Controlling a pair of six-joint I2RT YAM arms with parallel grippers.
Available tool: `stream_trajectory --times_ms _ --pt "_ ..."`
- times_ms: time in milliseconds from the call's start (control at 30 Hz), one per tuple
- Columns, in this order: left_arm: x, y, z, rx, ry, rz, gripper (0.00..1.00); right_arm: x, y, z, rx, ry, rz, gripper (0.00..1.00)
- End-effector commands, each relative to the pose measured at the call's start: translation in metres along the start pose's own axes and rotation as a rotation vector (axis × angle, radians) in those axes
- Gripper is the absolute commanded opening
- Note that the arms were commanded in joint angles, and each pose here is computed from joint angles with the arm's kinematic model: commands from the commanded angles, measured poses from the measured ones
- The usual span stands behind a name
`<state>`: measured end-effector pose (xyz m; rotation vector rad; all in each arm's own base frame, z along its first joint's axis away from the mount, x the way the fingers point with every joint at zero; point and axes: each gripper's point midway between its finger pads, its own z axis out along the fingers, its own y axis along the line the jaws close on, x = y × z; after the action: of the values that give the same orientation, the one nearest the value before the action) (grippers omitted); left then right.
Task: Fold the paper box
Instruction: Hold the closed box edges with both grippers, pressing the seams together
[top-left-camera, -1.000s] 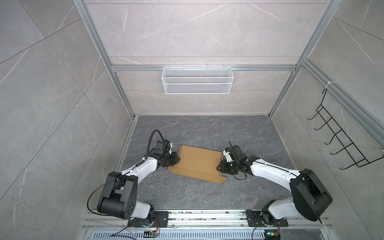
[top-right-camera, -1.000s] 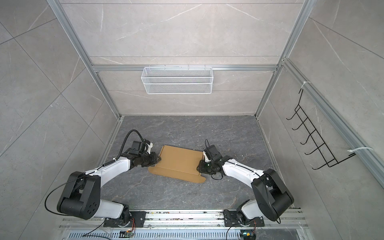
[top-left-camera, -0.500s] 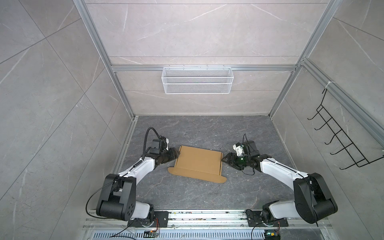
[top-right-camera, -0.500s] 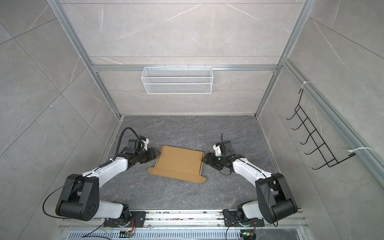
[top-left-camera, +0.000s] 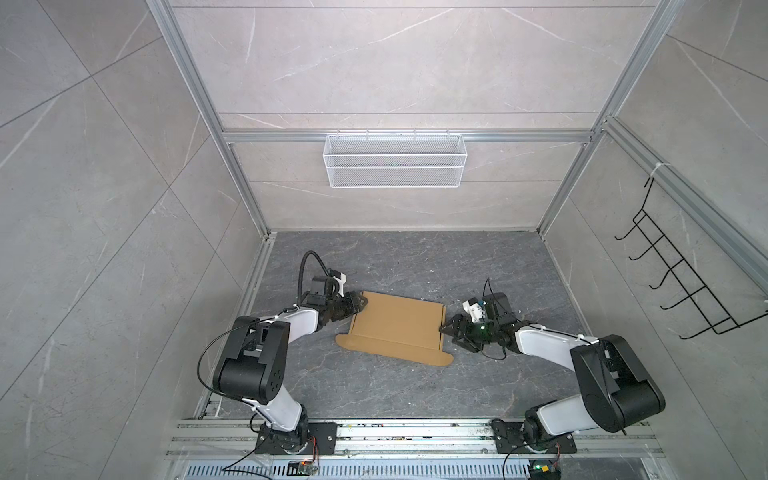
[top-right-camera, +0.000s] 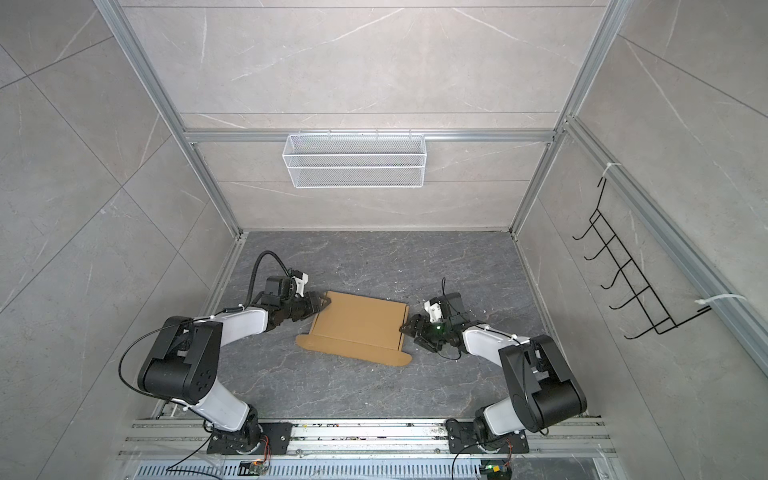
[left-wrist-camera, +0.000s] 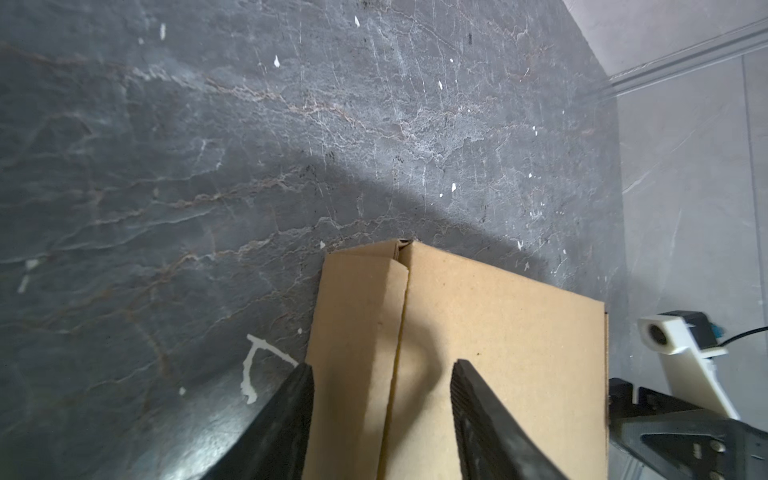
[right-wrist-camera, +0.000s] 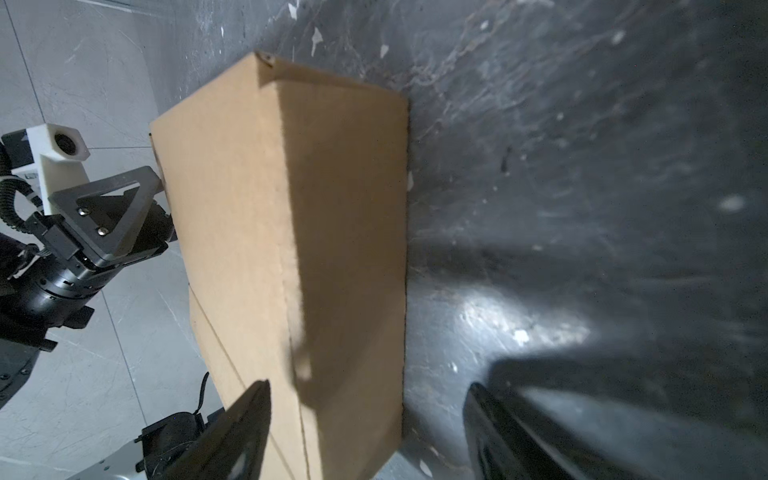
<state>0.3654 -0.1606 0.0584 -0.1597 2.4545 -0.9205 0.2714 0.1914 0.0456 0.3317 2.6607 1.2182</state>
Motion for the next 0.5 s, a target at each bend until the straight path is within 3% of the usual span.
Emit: stream_trajectory --times_ms 0,467 --pt "0.006 0.004 0.004 0.029 0.003 -0.041 0.49 0.0 0.003 0.002 -0.036 -0.001 -0.003 0.77" --pt "0.025 0.047 -0.004 -0.063 0.051 -0.221 0.29 0.007 0.006 0.003 -0.08 0.019 -0.008 0.85"
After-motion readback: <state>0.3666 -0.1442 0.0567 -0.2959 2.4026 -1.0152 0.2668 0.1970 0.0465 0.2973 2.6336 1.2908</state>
